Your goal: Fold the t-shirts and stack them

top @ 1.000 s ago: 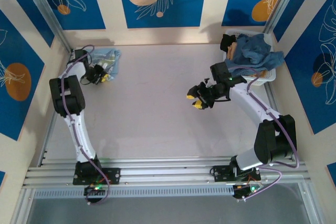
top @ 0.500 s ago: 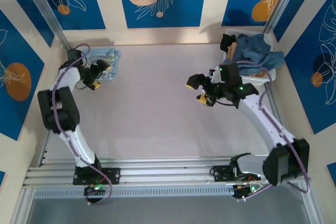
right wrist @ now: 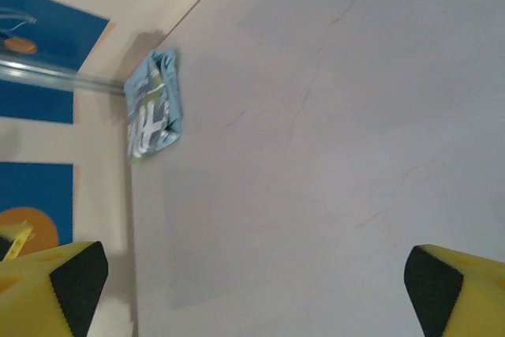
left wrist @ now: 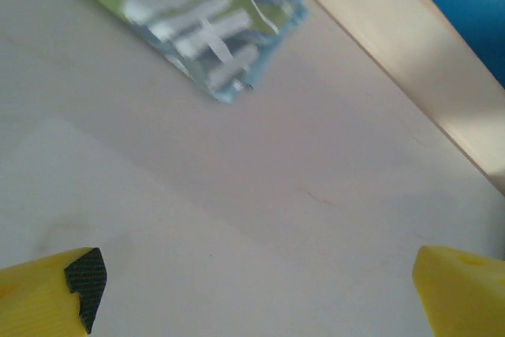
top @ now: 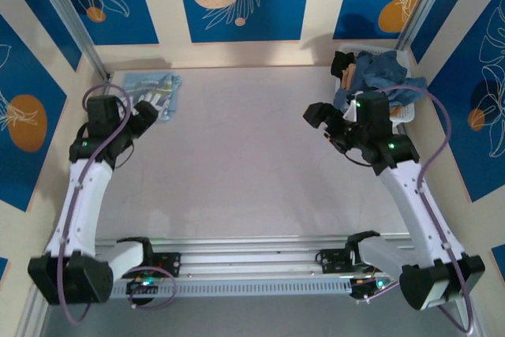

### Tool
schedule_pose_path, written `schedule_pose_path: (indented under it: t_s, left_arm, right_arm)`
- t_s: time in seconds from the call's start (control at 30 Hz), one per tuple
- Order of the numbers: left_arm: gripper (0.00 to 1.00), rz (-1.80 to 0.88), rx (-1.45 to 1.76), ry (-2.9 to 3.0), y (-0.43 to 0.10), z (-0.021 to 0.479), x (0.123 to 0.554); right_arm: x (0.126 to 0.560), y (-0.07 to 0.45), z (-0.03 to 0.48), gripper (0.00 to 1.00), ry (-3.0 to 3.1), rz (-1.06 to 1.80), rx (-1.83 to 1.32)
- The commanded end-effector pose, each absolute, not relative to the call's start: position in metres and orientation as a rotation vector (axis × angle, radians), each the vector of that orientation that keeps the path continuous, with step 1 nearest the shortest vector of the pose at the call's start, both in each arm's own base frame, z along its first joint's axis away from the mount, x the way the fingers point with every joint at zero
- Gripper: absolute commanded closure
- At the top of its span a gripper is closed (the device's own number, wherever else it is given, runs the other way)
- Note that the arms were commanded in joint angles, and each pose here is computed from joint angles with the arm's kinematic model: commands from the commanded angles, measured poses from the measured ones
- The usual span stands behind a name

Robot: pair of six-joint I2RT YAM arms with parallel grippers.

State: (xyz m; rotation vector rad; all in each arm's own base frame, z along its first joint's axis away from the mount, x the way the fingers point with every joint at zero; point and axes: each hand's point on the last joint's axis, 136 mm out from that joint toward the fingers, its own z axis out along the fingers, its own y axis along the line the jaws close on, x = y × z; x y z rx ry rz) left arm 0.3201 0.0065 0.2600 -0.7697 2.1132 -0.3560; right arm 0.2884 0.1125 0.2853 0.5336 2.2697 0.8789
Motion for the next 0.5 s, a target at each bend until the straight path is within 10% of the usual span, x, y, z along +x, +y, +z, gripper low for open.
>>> schedule_pose_path:
  t_s: [0.0,0.47]
  left_arm:
    - [0.00,-0.150,-0.651,2.010,0.027,0.258,0.300]
    - [0.00,0.090,-0.215,2.011,0.023,0.155,0.288]
  right_arm:
    - [0.282,0.084,0.282,0.01,2.266,0.671,0.564]
    - [0.311,0.020,0.170,0.01,2.014,0.069,0.261]
